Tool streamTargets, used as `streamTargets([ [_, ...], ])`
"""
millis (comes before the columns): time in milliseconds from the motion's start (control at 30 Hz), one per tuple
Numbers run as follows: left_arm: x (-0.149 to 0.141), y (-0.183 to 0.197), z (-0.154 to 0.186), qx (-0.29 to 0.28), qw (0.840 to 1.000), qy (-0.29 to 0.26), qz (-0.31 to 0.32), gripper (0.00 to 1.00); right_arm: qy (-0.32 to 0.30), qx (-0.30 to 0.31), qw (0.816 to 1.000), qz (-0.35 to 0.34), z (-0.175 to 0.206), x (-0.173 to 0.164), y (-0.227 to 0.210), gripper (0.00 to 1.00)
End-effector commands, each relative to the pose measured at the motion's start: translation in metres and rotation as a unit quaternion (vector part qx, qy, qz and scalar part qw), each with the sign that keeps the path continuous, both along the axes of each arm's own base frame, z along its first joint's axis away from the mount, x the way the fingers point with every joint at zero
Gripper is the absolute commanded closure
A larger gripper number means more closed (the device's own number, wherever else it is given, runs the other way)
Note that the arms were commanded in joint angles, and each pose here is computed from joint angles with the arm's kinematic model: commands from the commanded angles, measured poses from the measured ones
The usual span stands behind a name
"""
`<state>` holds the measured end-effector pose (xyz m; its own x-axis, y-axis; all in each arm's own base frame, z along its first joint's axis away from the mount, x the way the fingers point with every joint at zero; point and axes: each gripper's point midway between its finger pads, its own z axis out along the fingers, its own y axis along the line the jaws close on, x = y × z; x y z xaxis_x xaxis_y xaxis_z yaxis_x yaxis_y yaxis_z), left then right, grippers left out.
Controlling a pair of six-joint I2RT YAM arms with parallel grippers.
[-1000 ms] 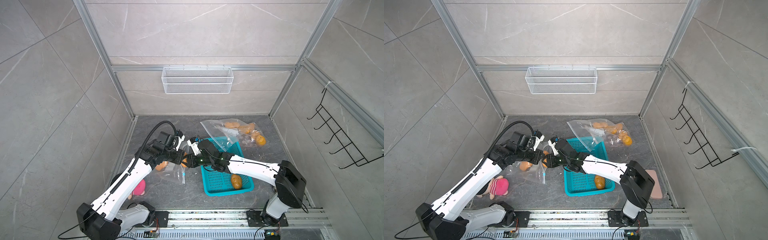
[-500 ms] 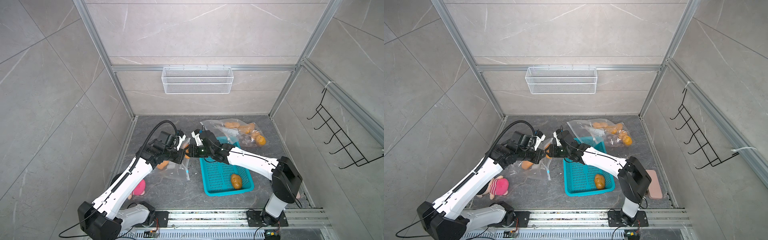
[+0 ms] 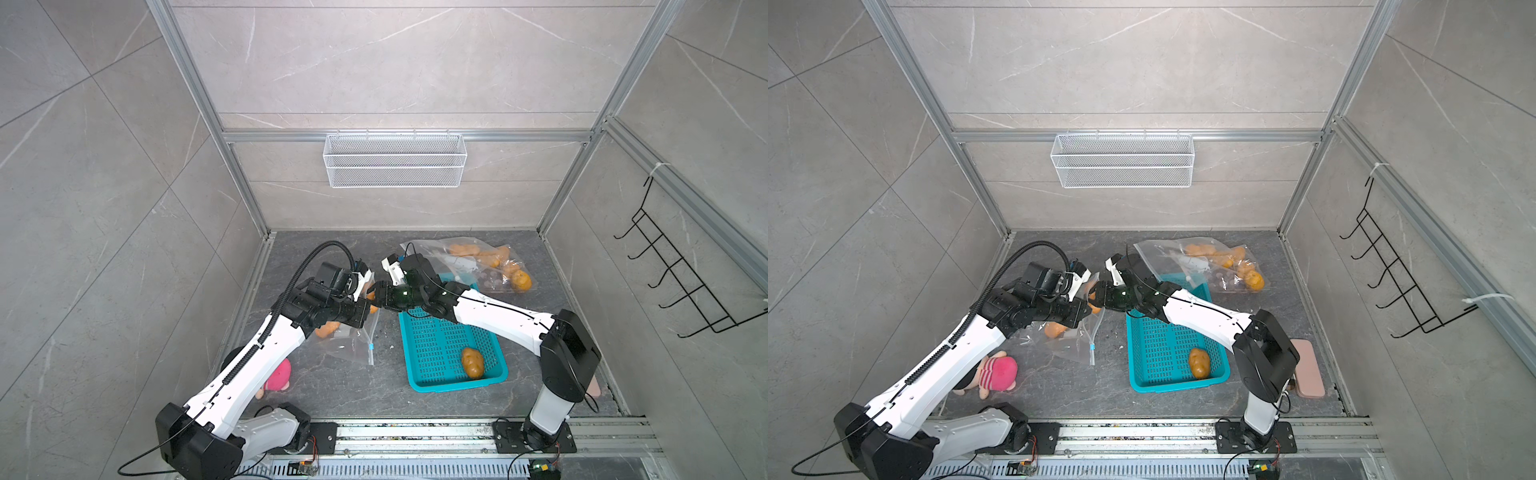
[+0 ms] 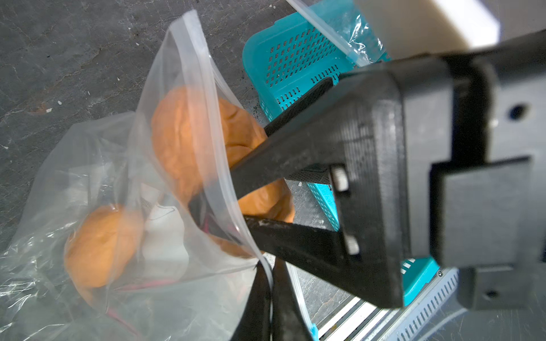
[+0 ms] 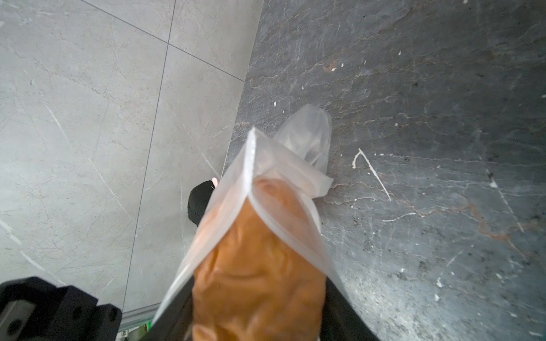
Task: Put the potatoes into a zipper bag and zip it
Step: Place the potato into the zipper food storage bag.
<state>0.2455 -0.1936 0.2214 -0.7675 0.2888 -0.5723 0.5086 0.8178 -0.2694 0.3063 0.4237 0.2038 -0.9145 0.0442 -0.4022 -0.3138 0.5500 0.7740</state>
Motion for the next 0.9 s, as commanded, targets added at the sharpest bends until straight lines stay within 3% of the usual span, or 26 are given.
streamTargets([
  [0, -0.003, -0.003, 0.002, -0.006, 1.000, 0.002, -0.012, 1.00, 0.003, -0.012, 1.000, 0.005, -0.002, -0.007, -0.005, 0.39],
  [267, -0.003, -0.003, 0.002, -0.005, 1.000, 0.001, -0.010, 1.00, -0.024, -0.061, 0.998, -0.012, -0.005, -0.007, -0.026, 0.35],
  [400, -0.003, -0.003, 0.002, -0.005, 1.000, 0.002, -0.010, 1.00, -0.036, -0.067, 0.997, -0.010, -0.002, -0.009, -0.032, 0.29],
  [533, -0.003, -0.003, 0.002, -0.005, 1.000, 0.001, -0.011, 1.00, -0.038, -0.070, 0.997, -0.008, -0.002, -0.010, -0.033, 0.30],
  [667, -0.003, -0.003, 0.002, -0.005, 1.000, 0.001, -0.010, 1.00, -0.041, -0.072, 0.997, -0.009, -0.001, -0.009, -0.035, 0.42],
  [867, -0.003, -0.003, 0.002, -0.006, 1.000, 0.001, -0.010, 1.00, -0.036, -0.072, 0.997, -0.002, -0.006, -0.013, -0.035, 0.69],
])
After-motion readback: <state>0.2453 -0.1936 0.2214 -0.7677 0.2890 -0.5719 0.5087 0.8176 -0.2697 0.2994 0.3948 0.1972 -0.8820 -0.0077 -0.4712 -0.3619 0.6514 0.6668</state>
